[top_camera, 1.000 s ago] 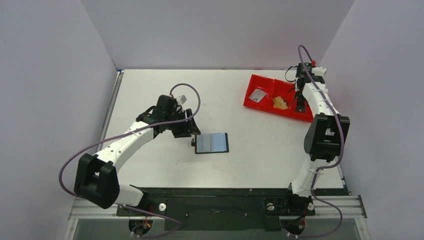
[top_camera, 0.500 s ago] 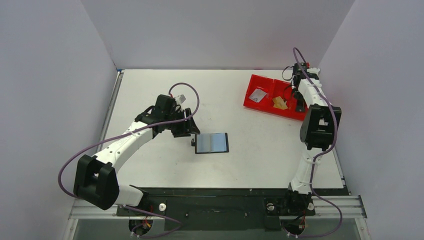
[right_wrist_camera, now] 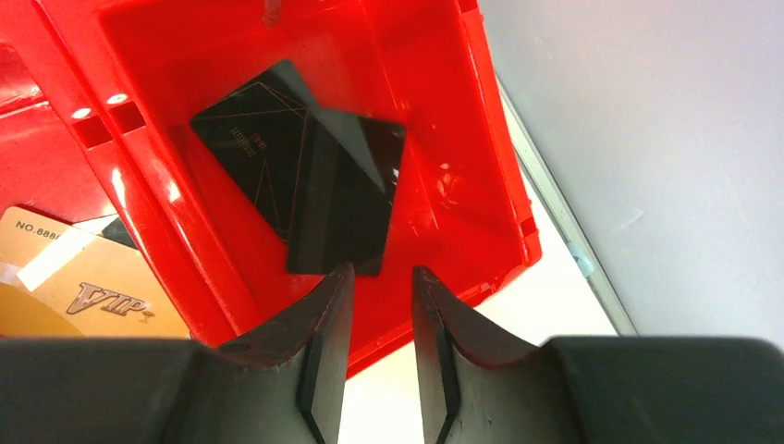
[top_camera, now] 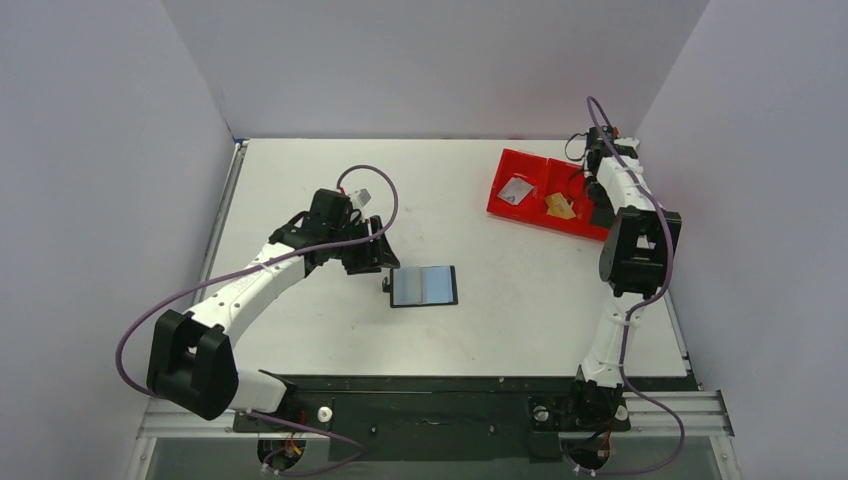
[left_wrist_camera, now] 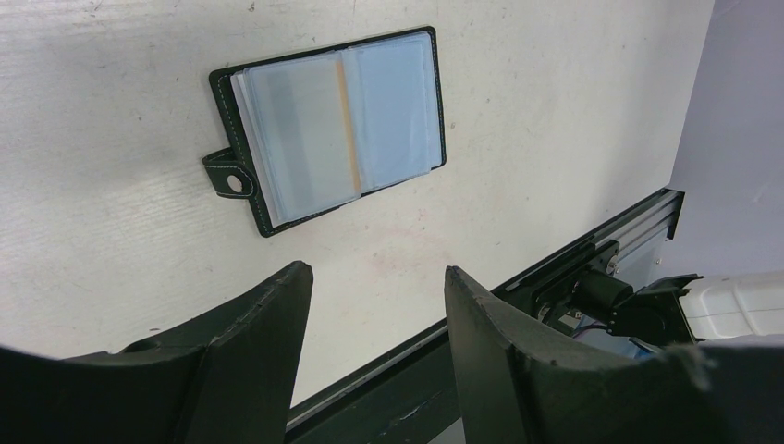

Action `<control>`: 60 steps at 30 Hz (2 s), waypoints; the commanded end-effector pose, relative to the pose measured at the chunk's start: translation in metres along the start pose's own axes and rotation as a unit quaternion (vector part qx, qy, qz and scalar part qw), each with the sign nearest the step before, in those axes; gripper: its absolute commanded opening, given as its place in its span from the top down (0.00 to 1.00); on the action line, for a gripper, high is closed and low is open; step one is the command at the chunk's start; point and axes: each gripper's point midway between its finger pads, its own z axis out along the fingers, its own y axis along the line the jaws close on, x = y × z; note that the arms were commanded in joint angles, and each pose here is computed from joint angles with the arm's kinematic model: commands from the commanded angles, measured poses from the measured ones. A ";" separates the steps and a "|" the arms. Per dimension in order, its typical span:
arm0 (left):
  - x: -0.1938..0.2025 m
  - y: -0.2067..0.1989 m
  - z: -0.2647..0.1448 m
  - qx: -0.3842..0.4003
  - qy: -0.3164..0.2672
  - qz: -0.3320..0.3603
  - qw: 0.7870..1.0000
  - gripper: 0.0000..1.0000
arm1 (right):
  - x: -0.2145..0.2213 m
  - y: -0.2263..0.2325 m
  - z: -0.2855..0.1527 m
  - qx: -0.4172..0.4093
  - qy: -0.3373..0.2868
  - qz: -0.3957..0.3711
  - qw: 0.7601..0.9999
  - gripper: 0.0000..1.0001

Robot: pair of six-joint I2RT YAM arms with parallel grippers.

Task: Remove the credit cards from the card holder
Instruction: Place the credit card in the storage box, then close the card holder at the center of the board.

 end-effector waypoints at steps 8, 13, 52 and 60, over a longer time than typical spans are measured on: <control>-0.008 -0.007 -0.005 0.016 -0.017 0.015 1.000 0.48 | -0.035 -0.016 -0.052 -0.042 -0.040 0.062 0.996 0.65; -0.008 -0.002 -0.003 0.007 -0.020 0.008 1.000 0.48 | -0.042 -0.021 -0.092 -0.077 -0.062 0.092 0.991 0.54; 0.000 0.073 0.081 -0.180 -0.044 0.018 0.983 0.56 | 0.240 0.175 -0.263 -0.465 0.051 -0.022 0.884 0.49; -0.001 0.077 0.089 -0.181 -0.048 0.016 0.982 0.74 | 0.262 0.185 -0.261 -0.466 0.065 -0.040 0.882 0.50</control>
